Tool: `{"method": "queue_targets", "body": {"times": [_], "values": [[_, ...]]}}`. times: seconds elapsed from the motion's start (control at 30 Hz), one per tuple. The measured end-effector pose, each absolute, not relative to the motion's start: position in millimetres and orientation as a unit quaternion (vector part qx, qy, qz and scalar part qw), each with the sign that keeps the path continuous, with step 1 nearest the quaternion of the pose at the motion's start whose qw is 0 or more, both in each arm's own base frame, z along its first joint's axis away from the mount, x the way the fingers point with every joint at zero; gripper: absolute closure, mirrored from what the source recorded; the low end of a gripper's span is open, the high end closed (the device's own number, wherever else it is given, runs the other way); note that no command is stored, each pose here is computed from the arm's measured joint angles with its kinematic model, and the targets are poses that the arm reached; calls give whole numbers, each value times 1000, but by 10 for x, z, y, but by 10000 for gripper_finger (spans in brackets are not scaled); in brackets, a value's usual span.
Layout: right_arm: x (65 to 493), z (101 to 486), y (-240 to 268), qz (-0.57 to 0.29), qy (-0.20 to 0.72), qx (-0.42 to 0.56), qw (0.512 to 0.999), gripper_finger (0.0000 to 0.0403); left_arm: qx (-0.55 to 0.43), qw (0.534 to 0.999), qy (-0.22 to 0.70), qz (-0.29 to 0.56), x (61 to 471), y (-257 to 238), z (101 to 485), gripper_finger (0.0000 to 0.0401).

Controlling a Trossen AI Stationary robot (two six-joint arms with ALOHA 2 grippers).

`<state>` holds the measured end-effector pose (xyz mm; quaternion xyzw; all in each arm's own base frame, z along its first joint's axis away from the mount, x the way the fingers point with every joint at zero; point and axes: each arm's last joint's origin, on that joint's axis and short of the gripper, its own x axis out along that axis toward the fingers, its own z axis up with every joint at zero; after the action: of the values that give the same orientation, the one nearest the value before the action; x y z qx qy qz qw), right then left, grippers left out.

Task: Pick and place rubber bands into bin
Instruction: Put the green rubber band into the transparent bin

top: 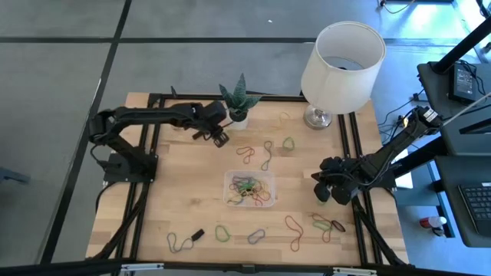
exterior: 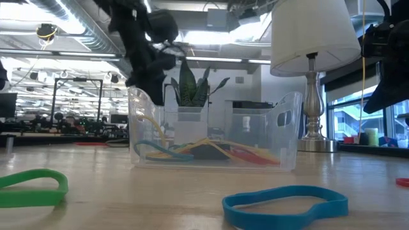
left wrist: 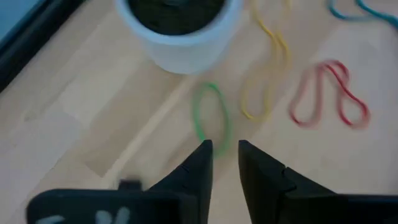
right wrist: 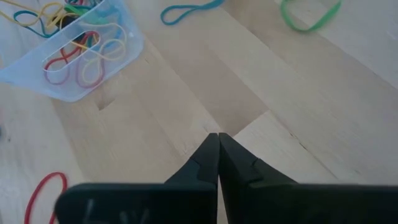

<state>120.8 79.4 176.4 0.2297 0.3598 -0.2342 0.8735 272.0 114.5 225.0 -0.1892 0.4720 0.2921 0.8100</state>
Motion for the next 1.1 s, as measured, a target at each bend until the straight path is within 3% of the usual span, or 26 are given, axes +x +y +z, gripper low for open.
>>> {"method": "queue_targets", "body": {"times": [0.3, 0.57, 0.73, 0.87, 0.93, 1.1], "values": [[1219, 1764, 776, -241, 358, 232, 872, 396, -203, 810, 477, 276, 2763, 1342, 1893, 280], [1250, 1764, 725, -261, 351, 246, 865, 396, -170, 785, 536, 261, 2841, 1325, 1528, 286], [1260, 1764, 706, -268, 350, 248, 863, 396, -173, 768, 561, 255, 2893, 1290, 1340, 303], [1261, 1764, 707, -267, 350, 249, 863, 396, -167, 761, 568, 266, 2916, 1225, 1314, 355], [1261, 1764, 707, -267, 350, 248, 863, 396, -168, 760, 567, 270, 2915, 1174, 1341, 387], [1261, 1764, 707, -267, 350, 248, 863, 396, -180, 769, 550, 272, 2881, 958, 1583, 399]]}}
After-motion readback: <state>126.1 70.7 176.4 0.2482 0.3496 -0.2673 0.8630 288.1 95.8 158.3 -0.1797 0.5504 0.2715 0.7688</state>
